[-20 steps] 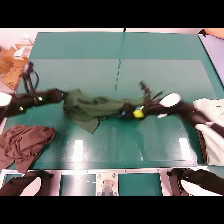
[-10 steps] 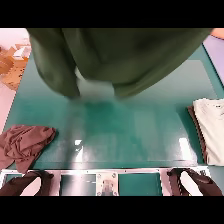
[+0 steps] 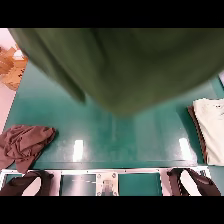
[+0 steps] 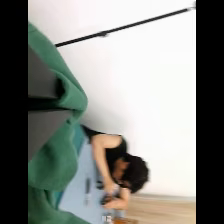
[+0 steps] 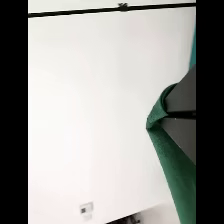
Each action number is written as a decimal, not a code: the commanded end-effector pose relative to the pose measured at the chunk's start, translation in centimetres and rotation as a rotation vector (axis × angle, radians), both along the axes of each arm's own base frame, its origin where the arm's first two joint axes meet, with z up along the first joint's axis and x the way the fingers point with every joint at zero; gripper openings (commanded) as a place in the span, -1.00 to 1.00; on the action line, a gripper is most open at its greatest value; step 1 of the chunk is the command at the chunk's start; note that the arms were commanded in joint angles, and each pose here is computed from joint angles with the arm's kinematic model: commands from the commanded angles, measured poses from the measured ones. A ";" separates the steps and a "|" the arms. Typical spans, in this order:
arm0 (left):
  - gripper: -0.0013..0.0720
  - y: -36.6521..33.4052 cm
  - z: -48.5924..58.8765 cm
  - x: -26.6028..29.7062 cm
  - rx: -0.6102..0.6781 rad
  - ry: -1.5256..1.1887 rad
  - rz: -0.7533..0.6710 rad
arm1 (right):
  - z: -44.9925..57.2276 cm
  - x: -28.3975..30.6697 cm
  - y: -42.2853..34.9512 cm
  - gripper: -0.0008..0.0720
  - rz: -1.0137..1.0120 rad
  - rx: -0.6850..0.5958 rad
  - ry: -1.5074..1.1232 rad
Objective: Fold the shirts.
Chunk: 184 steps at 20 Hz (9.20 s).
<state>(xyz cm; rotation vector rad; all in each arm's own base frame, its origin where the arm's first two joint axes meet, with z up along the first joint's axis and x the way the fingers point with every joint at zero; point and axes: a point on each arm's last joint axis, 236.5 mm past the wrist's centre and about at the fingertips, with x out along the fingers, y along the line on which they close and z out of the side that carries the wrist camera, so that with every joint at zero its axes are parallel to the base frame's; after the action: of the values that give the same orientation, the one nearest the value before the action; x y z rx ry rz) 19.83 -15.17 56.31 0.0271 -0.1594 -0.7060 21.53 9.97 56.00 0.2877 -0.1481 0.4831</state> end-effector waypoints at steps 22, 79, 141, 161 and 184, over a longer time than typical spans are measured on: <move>0.56 5.2 -50.0 31.8 -0.137 1.157 -0.074 | -54.3 24.6 -8.1 -0.23 0.062 0.263 1.180; -0.89 2.9 3.2 -0.2 -0.020 -0.154 0.155 | -4.3 6.1 -8.0 -0.93 -0.199 0.029 0.228; -0.89 5.5 -63.2 27.9 0.149 1.386 0.088 | -64.6 25.6 -15.7 -0.93 -0.090 0.127 1.519; 0.59 5.7 -63.0 1.6 -0.018 1.901 0.177 | -63.0 1.3 -11.6 -0.20 -0.240 0.312 1.765; -0.90 -2.6 -61.8 3.2 -0.149 1.676 0.026 | -65.6 4.8 -7.9 -0.93 -0.231 0.559 1.519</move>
<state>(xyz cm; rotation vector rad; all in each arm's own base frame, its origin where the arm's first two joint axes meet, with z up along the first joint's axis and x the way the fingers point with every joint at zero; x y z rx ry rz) 25.00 -17.92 -6.04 -0.7651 1.3146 -0.4629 27.35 0.92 -10.67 1.1696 1.0818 -0.2261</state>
